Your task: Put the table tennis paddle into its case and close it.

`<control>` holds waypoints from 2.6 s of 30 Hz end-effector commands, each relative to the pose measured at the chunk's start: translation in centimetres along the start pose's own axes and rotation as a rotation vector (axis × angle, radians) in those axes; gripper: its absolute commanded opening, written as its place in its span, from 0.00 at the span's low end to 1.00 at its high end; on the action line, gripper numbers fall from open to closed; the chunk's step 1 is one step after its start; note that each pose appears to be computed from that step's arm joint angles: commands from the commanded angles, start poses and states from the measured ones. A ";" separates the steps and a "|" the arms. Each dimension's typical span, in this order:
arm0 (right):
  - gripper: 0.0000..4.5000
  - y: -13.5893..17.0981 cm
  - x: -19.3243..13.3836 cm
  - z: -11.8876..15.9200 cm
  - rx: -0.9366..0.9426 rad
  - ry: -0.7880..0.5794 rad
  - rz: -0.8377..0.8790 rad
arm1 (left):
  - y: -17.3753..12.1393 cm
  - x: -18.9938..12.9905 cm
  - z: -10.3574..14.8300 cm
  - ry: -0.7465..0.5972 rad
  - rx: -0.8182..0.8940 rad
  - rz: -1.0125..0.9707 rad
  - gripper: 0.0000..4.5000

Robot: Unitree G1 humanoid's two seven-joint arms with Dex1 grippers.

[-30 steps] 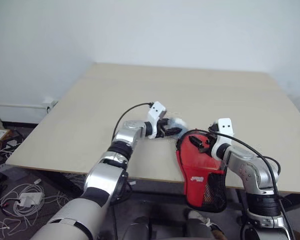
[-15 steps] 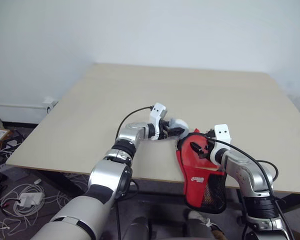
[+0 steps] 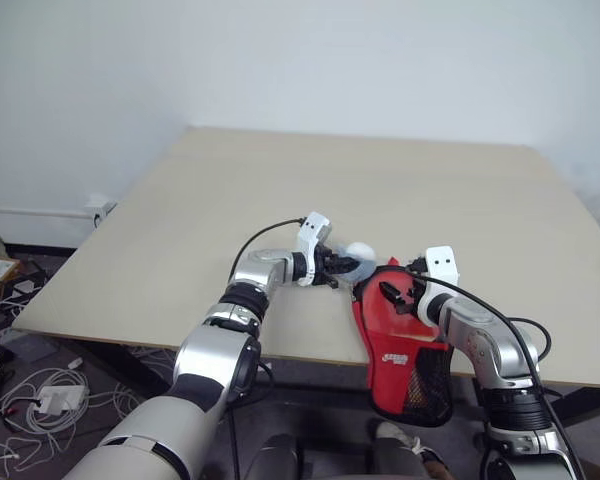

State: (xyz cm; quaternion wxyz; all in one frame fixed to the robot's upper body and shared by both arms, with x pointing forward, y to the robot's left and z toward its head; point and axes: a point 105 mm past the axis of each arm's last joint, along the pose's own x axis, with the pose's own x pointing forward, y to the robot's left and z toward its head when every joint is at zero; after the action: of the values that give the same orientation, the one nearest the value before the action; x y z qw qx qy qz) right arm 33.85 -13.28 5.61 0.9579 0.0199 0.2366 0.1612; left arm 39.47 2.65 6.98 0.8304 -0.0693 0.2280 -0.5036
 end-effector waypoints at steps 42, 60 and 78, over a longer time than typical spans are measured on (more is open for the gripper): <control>0.99 1.8 -4.0 3.5 -0.024 -0.273 0.151 | -4.0 6.7 9.6 -0.225 0.311 0.353 0.00; 0.99 0.8 -5.5 3.9 -0.012 -0.331 0.137 | -6.7 8.3 3.8 -0.058 0.434 0.058 0.29; 0.99 1.8 -9.9 6.2 0.070 -0.507 0.434 | -6.0 3.4 8.7 -0.249 0.261 -0.194 0.61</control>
State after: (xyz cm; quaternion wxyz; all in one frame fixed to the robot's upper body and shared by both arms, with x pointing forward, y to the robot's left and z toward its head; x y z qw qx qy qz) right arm 28.56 -14.71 13.27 0.9377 0.1404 0.0341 0.3161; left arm 39.62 -4.04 12.38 0.8157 -0.0389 0.0937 -0.5695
